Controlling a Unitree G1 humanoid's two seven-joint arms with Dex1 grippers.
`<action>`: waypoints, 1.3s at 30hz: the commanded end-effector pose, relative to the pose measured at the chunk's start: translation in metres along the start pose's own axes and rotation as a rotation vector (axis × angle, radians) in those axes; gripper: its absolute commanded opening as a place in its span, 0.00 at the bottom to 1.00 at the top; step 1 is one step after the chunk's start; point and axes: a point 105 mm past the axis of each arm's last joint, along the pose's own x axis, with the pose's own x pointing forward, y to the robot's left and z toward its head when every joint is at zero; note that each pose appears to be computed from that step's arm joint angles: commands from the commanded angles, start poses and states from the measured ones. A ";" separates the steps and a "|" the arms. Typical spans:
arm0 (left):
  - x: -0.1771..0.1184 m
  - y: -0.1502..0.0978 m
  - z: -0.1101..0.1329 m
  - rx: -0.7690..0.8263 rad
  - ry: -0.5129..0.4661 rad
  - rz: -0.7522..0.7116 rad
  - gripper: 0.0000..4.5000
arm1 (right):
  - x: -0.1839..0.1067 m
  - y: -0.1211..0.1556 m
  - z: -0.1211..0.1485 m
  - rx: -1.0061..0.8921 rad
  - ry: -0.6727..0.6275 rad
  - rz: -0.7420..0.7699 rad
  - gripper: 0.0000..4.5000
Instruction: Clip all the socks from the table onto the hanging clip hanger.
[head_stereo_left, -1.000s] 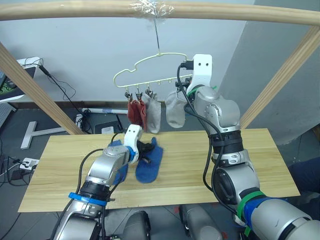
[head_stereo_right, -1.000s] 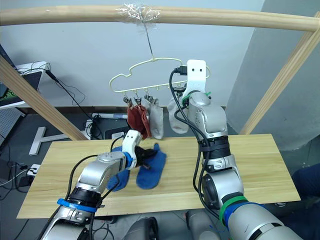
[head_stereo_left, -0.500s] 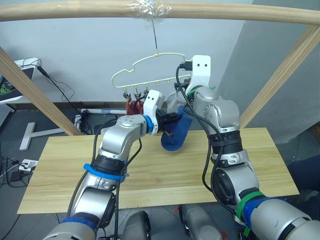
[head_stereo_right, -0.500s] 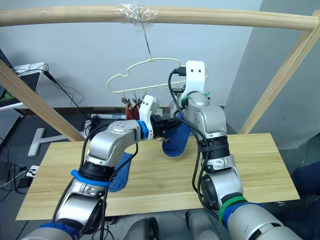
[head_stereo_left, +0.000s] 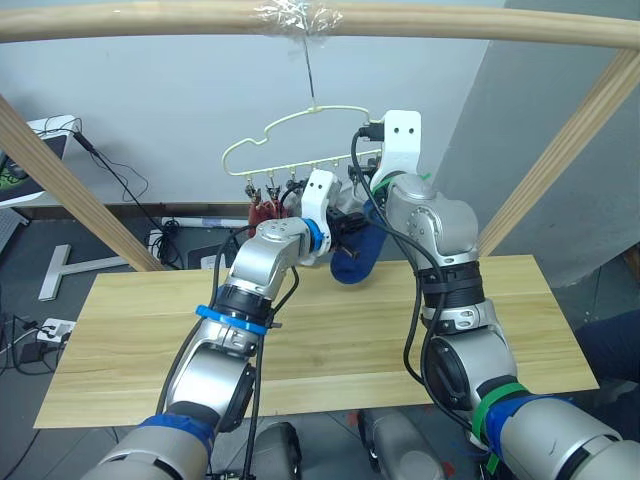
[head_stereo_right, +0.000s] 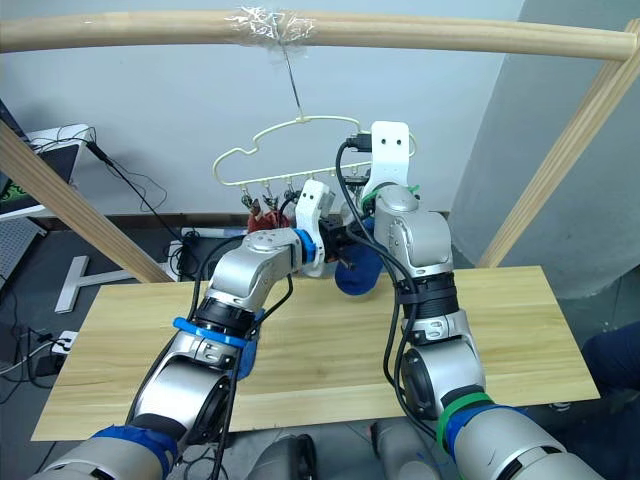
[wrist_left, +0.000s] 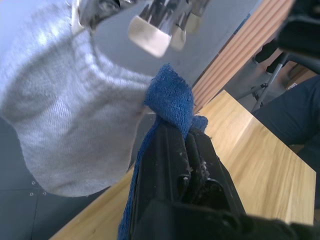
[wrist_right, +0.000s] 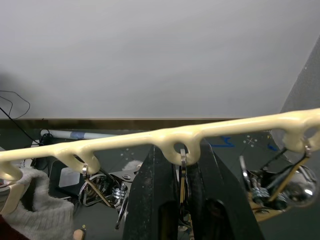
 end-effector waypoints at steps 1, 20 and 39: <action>0.001 0.002 0.023 0.036 -0.067 0.007 0.01 | -0.007 0.005 0.021 0.008 -0.073 0.015 0.00; 0.001 0.002 0.043 0.020 -0.125 0.005 0.00 | -0.007 0.005 0.019 0.012 -0.064 0.019 0.40; -0.020 -0.015 0.030 0.023 -0.073 -0.065 0.96 | -0.032 0.000 0.003 -0.047 0.019 0.130 0.65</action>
